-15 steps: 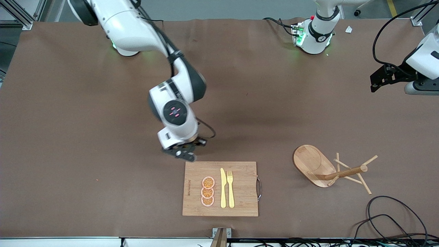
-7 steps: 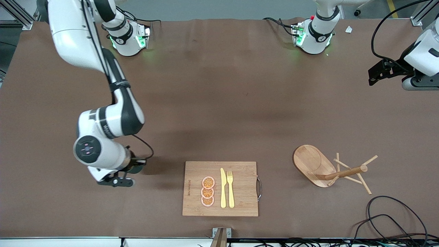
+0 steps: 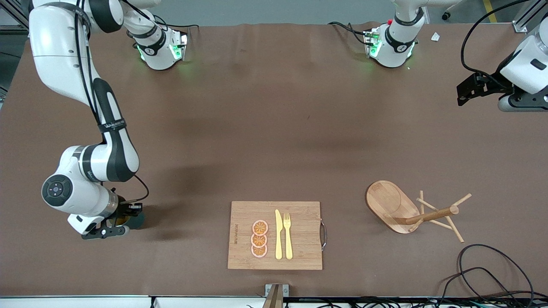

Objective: Transfer cup from left to right arm and place

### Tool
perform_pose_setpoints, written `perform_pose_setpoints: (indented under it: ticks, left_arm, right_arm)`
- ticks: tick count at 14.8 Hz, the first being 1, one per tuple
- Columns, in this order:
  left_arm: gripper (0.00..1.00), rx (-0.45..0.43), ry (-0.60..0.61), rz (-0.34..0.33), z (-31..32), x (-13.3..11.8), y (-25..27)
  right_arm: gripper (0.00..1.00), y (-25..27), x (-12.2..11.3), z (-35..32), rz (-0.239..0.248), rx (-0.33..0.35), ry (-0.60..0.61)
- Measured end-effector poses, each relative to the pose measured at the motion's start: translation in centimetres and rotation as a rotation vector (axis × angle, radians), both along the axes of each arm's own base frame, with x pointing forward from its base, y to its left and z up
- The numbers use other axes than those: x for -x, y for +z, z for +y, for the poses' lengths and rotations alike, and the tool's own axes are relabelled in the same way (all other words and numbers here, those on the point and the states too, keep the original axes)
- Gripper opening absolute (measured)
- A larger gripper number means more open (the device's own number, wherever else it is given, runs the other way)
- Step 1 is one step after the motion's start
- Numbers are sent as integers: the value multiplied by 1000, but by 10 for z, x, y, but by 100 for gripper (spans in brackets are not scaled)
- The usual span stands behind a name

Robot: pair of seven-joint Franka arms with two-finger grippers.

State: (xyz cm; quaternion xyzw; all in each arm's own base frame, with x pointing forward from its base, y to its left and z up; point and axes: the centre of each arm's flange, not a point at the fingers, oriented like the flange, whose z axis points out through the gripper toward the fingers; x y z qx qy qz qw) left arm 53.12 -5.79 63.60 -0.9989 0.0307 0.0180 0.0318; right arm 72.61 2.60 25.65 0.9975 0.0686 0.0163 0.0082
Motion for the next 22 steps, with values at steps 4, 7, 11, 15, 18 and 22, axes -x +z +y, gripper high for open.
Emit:
perform_pose_setpoints:
  ticks: [4,7,11,15,18,22]
  left_arm:
    - [100,1,-18,-8,-9,0,1]
    - [100,1,-18,-9,-9,0,1]
    - [100,2,-18,-15,-9,-1,1]
    - [100,2,-15,-15,-8,-1,0]
    - [100,2,-13,-15,-7,-1,0]
    - [100,1,-13,-14,-7,-1,0]
  right_arm:
    - [11,-8,4,-1,0,-1,16]
    - [38,0,2,2,-16,-6,18]
    - [77,50,-3,-4,-79,-11,10]
    - [100,142,11,-5,-95,-22,9]
    - [100,210,38,-11,-54,-19,6]
    - [100,294,79,-37,-58,-23,-76]
